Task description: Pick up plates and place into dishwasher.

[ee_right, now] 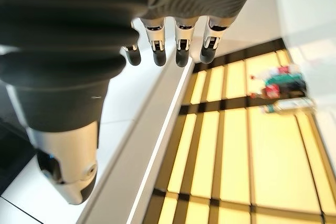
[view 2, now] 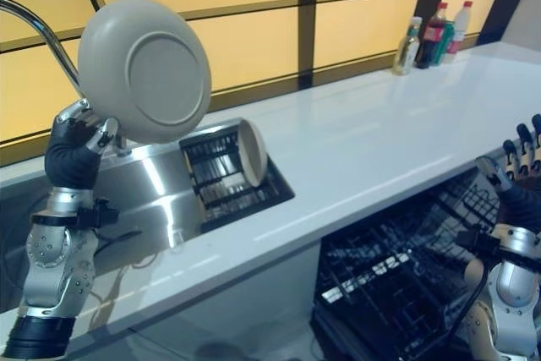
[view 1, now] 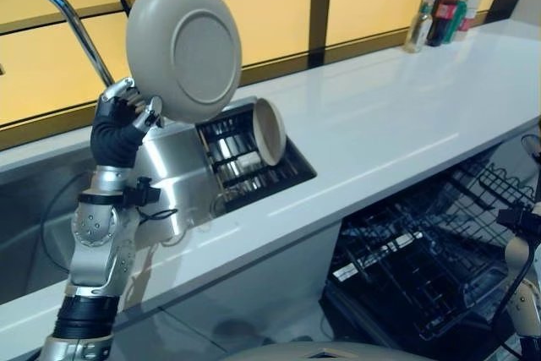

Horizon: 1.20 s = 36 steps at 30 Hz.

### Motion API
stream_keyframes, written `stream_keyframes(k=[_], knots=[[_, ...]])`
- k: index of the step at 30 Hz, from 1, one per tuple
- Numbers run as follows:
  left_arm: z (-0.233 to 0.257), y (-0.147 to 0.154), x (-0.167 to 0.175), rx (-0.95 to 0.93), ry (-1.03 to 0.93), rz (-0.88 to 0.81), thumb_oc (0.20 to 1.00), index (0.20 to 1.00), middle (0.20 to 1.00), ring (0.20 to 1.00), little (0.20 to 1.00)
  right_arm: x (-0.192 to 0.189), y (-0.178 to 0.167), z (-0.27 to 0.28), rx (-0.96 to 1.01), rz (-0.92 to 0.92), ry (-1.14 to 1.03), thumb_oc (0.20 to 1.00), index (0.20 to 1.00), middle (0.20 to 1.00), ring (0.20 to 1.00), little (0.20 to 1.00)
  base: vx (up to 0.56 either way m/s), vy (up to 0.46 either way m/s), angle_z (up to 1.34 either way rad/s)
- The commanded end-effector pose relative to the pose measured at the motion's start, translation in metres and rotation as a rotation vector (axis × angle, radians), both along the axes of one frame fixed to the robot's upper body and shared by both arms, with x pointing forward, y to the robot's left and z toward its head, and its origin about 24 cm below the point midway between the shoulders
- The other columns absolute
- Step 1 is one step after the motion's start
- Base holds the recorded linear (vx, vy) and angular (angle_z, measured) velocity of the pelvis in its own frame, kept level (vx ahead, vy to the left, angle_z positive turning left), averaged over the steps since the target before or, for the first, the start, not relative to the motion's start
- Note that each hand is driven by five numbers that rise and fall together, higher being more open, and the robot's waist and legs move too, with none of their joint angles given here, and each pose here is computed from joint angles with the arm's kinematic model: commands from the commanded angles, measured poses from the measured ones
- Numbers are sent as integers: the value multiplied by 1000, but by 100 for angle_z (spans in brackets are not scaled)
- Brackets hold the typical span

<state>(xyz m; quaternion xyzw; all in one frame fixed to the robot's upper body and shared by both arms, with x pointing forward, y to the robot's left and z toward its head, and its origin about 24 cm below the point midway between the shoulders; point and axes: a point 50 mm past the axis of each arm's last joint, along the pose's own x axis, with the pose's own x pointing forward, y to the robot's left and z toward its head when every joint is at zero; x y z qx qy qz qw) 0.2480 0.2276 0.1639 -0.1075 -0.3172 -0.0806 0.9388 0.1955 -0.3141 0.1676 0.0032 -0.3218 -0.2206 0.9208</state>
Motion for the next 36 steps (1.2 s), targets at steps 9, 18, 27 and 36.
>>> stream_keyframes(k=[9,18,27,36], knots=[[18,-77,2,-492,-179,-718,200,200,200,200,200,52,65,15,180,760,3,1000,1000,1000,1000,1000,-67,-21,-8],[-4,-102,-2,-510,-99,-845,200,200,200,200,200,75,127,2,452,1120,81,1000,1000,1000,1000,1000,-12,-39,6],[-9,-98,-2,-422,-81,-794,200,200,200,200,200,70,140,17,528,1289,-3,1000,1000,1000,1000,1000,2,-15,9],[-22,-100,4,-350,-14,-745,200,200,200,200,200,58,160,18,533,1509,104,1000,1000,1000,1000,1000,4,-10,-1]])
